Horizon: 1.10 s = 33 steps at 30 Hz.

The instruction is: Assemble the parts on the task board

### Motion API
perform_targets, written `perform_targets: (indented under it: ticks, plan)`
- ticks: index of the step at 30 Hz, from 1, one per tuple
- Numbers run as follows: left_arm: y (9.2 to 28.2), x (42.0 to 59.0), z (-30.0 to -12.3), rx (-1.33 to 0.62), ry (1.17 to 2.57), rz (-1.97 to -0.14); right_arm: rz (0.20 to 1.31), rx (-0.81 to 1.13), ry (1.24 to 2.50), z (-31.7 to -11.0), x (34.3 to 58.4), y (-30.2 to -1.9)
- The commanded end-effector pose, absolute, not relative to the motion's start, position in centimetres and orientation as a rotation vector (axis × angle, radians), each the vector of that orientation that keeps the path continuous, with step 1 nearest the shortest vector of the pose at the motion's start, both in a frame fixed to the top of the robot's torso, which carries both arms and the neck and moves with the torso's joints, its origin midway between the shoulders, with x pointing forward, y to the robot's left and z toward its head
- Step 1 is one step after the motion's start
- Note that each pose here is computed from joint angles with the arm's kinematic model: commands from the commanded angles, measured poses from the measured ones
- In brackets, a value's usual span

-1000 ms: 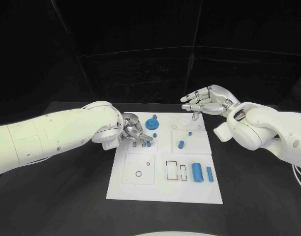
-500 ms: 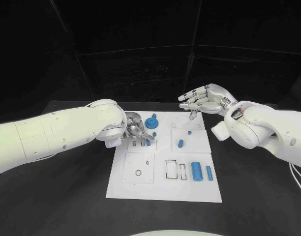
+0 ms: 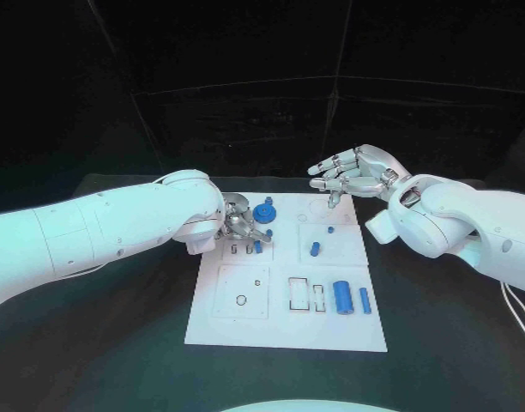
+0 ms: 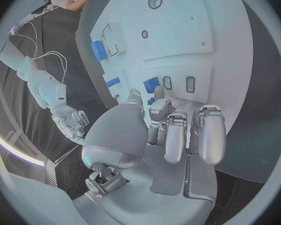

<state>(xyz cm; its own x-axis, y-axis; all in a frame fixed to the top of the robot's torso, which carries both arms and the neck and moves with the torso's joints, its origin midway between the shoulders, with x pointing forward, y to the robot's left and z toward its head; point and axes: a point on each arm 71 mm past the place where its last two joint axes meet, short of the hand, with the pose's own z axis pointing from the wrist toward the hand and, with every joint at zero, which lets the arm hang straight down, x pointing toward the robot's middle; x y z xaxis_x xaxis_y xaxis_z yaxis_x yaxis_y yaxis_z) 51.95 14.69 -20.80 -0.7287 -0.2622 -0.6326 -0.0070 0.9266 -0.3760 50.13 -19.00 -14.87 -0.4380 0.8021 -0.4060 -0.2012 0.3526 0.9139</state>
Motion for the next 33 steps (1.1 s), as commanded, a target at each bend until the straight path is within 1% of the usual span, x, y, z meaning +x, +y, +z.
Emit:
perform_targets:
  ticks: [1,33]
  plan:
    - [14.62,51.96,-20.77,-0.166,2.366,-0.436,1.28,0.53,1.634,-14.75,50.12,-18.82]
    - [14.11,51.93,-20.72,-0.14,2.364,-0.432,1.28,0.495,1.655,-14.82,50.03,-18.24]
